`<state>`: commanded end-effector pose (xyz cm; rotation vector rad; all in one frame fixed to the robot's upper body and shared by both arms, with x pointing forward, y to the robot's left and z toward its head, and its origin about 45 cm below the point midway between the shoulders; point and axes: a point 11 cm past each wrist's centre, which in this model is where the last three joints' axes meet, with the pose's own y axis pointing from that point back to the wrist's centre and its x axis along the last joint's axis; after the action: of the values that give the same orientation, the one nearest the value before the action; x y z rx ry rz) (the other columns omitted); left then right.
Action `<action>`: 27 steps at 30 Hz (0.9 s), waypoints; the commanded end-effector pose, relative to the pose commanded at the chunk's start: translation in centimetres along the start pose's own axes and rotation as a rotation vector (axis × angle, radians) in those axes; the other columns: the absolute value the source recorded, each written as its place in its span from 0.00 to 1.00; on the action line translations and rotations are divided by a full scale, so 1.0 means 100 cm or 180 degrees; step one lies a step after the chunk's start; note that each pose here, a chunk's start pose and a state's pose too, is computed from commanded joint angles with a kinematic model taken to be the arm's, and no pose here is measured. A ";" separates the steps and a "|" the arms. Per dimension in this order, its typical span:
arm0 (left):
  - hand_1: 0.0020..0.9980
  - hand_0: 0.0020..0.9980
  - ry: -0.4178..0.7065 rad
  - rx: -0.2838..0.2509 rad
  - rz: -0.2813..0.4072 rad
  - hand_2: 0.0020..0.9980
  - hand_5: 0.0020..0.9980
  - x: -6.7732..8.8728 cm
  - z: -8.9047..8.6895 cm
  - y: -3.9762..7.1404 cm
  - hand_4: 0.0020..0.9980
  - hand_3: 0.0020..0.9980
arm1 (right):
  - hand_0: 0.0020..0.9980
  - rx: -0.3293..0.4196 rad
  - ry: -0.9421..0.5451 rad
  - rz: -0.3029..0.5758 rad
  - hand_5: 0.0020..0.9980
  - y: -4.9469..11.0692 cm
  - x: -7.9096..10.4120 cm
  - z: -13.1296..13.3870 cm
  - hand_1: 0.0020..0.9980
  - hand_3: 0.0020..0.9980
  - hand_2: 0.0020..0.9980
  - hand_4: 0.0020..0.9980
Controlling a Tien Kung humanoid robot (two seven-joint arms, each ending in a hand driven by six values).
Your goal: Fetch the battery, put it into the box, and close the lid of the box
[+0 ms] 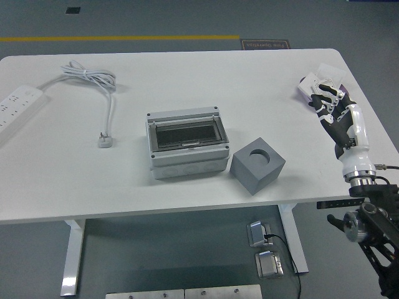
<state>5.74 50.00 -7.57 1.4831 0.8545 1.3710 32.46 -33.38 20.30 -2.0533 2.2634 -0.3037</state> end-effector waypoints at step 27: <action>0.75 0.73 -0.0051 -0.0067 -0.0053 0.72 0.48 -0.014 0.013 -0.001 0.56 0.67 | 0.76 0.0010 0.0114 -0.0009 0.46 -0.002 0.004 -0.002 0.60 0.72 0.64 0.83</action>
<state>6.82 48.51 -8.13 1.4660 0.8382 1.3503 32.62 -33.80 20.56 -2.0662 2.2790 -0.3467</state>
